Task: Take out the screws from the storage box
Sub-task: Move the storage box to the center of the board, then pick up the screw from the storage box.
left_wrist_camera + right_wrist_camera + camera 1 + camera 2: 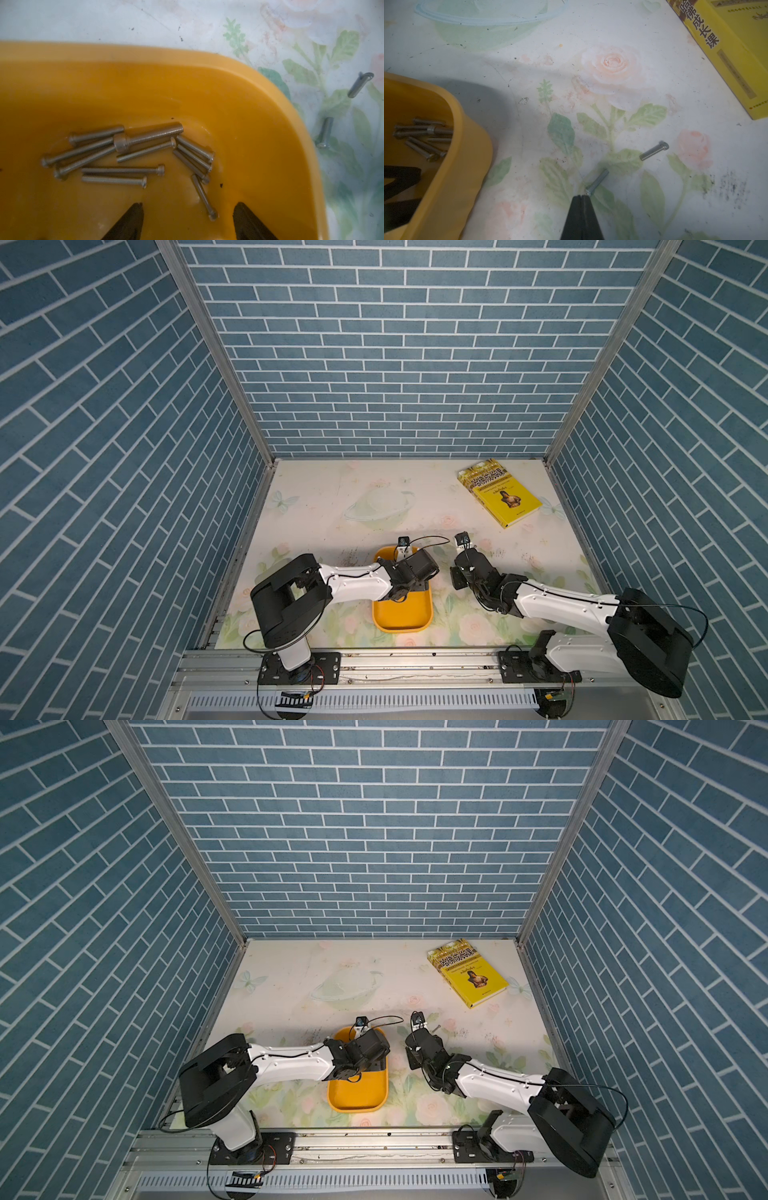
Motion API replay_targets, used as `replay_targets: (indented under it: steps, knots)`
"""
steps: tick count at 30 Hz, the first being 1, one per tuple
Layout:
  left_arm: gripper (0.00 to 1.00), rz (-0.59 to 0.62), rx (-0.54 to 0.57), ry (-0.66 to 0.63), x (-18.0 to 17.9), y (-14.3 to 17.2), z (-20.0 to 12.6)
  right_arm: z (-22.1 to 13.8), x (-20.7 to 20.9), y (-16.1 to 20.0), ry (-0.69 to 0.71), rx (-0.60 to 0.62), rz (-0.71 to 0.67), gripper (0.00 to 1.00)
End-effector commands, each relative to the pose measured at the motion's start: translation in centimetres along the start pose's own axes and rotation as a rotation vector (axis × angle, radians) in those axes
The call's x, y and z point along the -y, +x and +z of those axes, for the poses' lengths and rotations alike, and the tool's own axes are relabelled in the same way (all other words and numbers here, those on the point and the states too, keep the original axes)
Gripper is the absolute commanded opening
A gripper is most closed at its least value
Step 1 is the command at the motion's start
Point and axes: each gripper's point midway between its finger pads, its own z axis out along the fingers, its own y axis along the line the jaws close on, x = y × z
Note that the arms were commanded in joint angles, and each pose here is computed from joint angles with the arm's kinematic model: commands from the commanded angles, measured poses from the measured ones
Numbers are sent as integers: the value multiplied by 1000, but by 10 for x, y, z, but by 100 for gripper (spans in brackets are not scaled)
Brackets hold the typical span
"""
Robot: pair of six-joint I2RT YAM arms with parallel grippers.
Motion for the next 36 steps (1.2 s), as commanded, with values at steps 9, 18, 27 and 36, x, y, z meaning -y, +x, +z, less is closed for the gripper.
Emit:
replay_targets:
  steps: [9,18,27,36]
  knots:
    - [68,24,-105,-123,-16,22,23,2,-13,-19,-43,31,-7,0]
    - [63,57,-177,-202,-30,41,40,1,-16,-23,-62,44,-14,0]
    - [49,80,-253,-242,-45,64,50,1,-18,-23,-75,43,-24,0]
    - [55,108,-278,-316,-69,71,32,0,-20,-25,-86,47,-26,0]
